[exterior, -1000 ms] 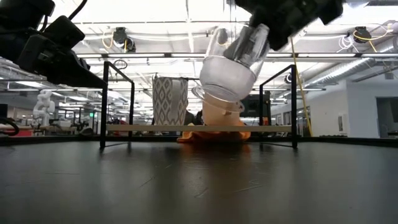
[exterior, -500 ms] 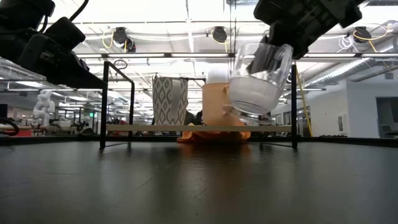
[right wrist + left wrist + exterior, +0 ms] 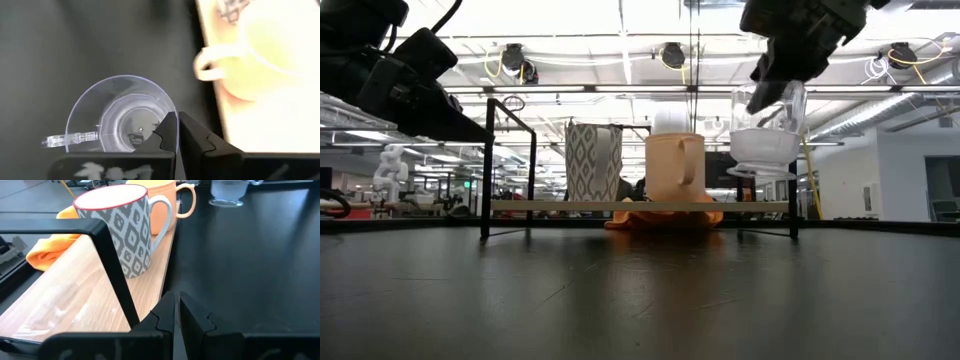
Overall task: Stack small to large cups/mugs on shelf
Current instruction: Put the transparent cup on the shelf
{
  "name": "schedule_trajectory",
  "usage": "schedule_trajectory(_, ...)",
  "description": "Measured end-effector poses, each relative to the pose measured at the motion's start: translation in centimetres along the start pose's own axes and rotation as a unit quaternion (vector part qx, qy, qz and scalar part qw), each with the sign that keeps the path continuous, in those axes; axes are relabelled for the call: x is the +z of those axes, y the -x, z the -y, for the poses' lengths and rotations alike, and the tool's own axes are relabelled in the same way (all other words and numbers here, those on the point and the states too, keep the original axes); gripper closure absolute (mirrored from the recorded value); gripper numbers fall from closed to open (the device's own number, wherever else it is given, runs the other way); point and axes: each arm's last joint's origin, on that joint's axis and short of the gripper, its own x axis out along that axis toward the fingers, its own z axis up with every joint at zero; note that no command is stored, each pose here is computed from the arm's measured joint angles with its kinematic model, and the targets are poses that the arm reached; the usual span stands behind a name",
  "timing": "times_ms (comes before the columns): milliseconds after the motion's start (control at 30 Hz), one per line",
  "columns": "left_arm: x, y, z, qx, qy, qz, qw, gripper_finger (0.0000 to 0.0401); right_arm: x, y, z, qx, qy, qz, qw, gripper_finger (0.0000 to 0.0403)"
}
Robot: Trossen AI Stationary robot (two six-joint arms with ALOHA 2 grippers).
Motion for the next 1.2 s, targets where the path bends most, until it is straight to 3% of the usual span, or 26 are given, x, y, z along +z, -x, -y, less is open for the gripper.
schedule_trajectory(333, 0.0, 0.0, 0.0, 0.002, 0.003, 0.002, 1.0, 0.0375, 0.9, 1.0, 2.3, -0.021, 0.061, -0.017, 0.998, 0.0403)
schedule_trajectory(833, 0.2, 0.0, -0.1, 0.014, 0.005, 0.012, 1.0, 0.0375, 0.6, 0.4, 6.8, -0.047, 0.057, -0.042, 0.996, 0.0403)
schedule_trajectory(1200, 0.3, 0.0, -0.1, 0.015, -0.002, 0.014, 1.0, 0.0375, 2.6, -0.2, 9.0, -0.043, 0.081, -0.08, 0.993, 0.0403)
